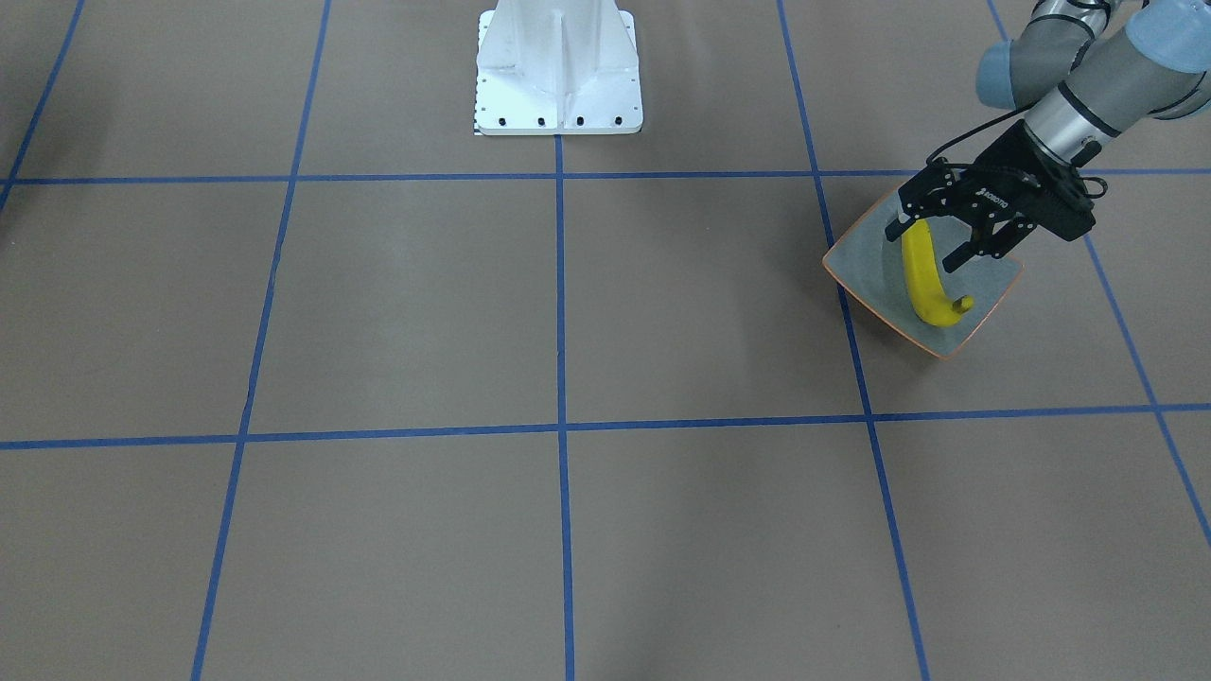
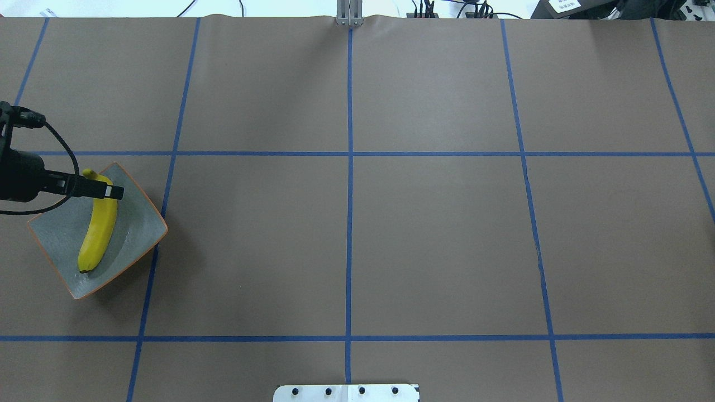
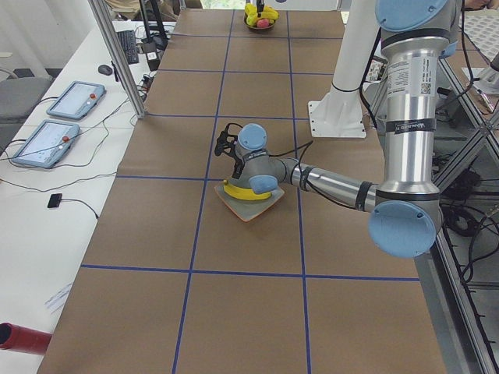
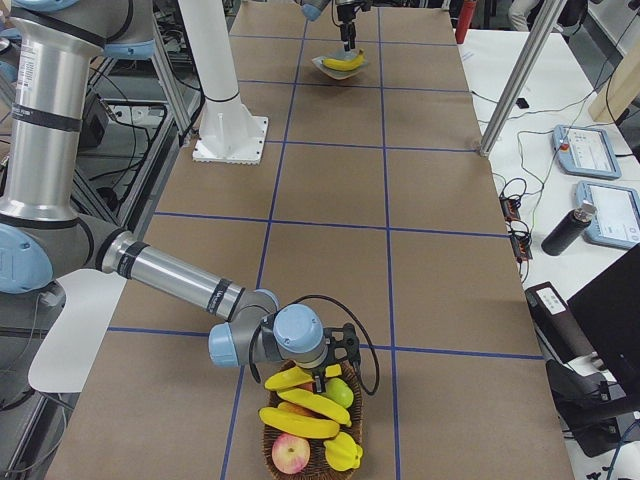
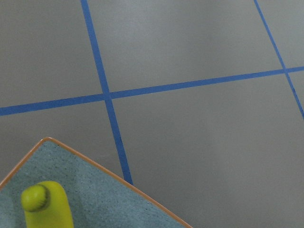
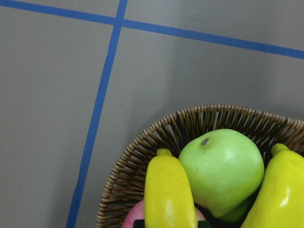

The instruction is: Transfer all bananas from basket to plate

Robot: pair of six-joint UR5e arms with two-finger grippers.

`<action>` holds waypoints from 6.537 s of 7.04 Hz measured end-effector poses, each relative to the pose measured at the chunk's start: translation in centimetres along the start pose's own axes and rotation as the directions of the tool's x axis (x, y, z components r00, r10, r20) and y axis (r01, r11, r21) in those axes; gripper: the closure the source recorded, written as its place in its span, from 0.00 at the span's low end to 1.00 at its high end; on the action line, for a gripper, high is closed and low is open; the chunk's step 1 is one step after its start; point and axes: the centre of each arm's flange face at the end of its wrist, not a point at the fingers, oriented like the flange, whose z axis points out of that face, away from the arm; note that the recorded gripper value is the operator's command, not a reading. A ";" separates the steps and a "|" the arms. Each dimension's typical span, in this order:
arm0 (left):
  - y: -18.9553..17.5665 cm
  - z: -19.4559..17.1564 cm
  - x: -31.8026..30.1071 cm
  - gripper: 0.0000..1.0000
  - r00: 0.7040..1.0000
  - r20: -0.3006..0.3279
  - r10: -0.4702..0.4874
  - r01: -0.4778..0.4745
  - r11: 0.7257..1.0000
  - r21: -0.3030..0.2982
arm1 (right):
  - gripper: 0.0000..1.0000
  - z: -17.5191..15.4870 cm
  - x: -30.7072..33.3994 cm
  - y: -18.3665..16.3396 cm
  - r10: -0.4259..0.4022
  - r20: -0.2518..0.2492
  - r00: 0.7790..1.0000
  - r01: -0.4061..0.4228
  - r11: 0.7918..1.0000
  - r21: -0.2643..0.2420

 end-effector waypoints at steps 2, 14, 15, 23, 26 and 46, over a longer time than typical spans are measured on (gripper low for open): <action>0.0 0.1 0.0 0.00 1.000 0.000 -0.002 0.002 1.000 -0.002 | 1.00 -1.0 0.3 -0.7 0.009 -0.001 1.000 -0.009 1.000 0.024; -8.0 8.5 28.7 0.00 0.939 -0.343 -0.004 0.044 0.993 0.111 | 1.00 -15.0 -28.7 -27.0 0.515 0.214 0.830 -0.544 0.832 0.108; -7.9 8.8 31.8 0.00 0.924 -0.382 -0.015 0.062 0.992 0.109 | 1.00 -15.6 -33.5 -28.5 0.545 0.252 0.800 -0.581 0.809 0.094; -8.5 6.0 39.5 0.00 0.830 -0.550 -0.094 0.159 0.985 0.071 | 1.00 -16.9 -62.8 -26.4 0.495 0.516 0.699 -0.597 0.801 0.039; -8.2 6.1 39.6 0.00 0.825 -0.557 -0.095 0.158 0.985 0.066 | 1.00 -16.3 -68.3 -24.4 0.470 0.561 0.681 -0.594 0.803 0.049; 2.8 5.2 7.9 1.00 0.991 -0.080 0.111 -0.106 0.992 0.067 | 0.00 -11.7 -43.9 -27.3 0.384 -0.026 0.923 -0.370 0.902 0.222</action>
